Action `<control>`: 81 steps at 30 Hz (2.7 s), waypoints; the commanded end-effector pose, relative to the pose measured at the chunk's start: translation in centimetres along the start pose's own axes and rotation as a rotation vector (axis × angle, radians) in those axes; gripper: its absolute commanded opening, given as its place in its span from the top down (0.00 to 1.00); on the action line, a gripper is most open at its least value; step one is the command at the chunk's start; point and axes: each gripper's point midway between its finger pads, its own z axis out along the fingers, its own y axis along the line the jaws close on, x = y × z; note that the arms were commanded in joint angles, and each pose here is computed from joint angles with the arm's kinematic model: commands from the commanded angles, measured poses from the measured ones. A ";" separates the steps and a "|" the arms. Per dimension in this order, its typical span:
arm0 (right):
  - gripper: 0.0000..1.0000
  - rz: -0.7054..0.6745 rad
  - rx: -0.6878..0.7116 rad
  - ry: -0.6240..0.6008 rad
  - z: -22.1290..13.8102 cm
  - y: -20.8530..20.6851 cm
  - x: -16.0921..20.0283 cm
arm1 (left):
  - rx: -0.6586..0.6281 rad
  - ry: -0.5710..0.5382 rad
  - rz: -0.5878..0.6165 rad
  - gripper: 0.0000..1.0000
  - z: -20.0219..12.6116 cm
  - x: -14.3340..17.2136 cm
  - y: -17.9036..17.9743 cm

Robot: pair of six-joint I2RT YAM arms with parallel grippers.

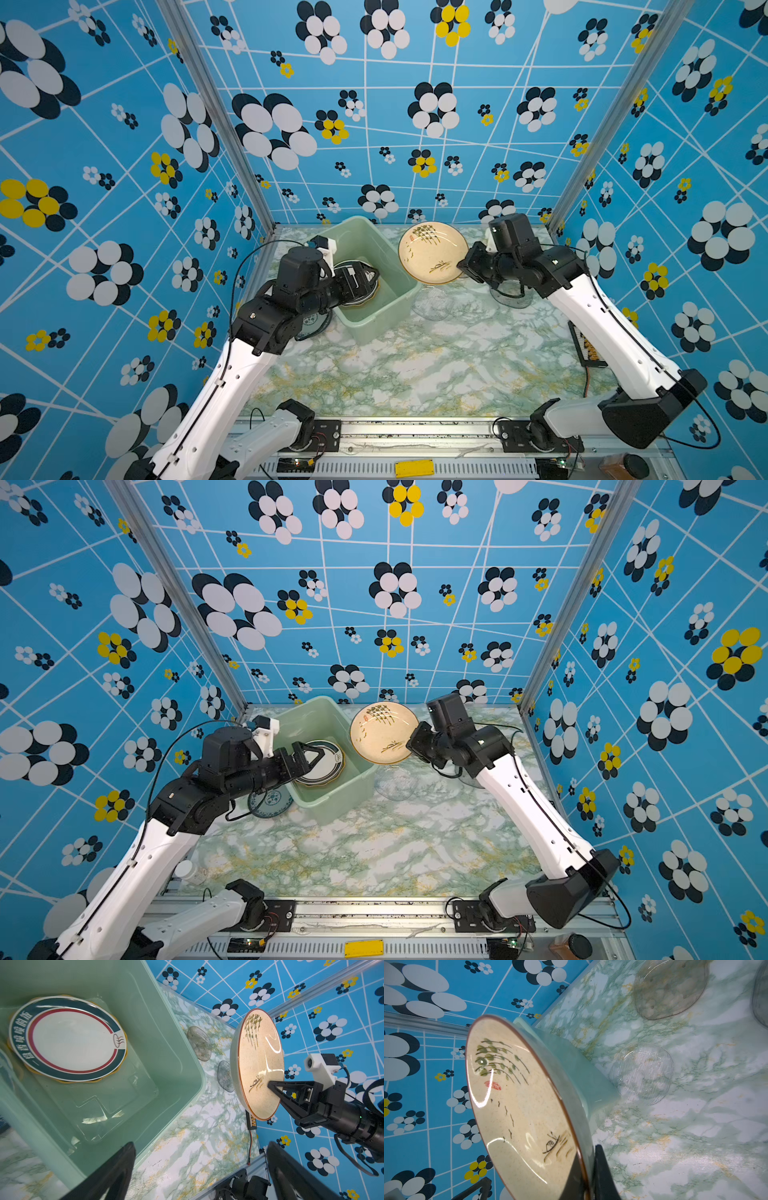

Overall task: Place the plates into the plastic bin on the countertop
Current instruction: Place the plate in the plastic bin.

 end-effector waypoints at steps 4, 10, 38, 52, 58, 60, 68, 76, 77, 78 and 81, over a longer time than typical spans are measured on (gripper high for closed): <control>1.00 0.017 -0.116 -0.084 1.1 7.8 -0.7 | -0.149 -0.233 0.074 0.01 -6.4 -3.0 2.0; 1.00 0.038 -0.091 -0.077 4.3 11.4 0.8 | -0.254 -0.310 0.145 0.01 -10.0 -3.6 3.4; 1.00 0.415 0.024 -0.129 19.6 12.7 7.8 | -0.215 -0.282 0.272 0.01 -9.6 -2.5 3.3; 1.00 0.506 0.064 -0.089 25.1 11.3 10.3 | -0.217 -0.261 0.296 0.01 -8.9 -2.3 3.4; 1.00 0.500 0.096 -0.069 26.9 10.5 11.2 | -0.223 -0.249 0.296 0.01 -8.5 -2.1 3.7; 1.00 0.498 0.101 -0.068 27.3 10.3 11.4 | -0.226 -0.245 0.298 0.01 -8.4 -2.1 3.7; 1.00 0.483 0.162 -0.052 28.6 8.6 12.4 | -0.239 -0.238 0.307 0.01 -8.1 -2.2 3.9; 0.97 0.490 0.173 -0.008 30.2 8.0 13.4 | -0.252 -0.231 0.313 0.01 -8.0 -2.3 4.0; 0.95 0.491 0.175 -0.005 30.3 7.9 13.4 | -0.253 -0.232 0.314 0.01 -8.0 -2.3 4.0; 0.94 0.490 0.178 -0.005 30.3 7.8 13.5 | -0.254 -0.232 0.314 0.01 -8.0 -2.3 4.0; 0.91 0.489 0.186 -0.004 30.5 7.5 13.6 | -0.258 -0.238 0.317 0.01 -8.1 -2.5 4.0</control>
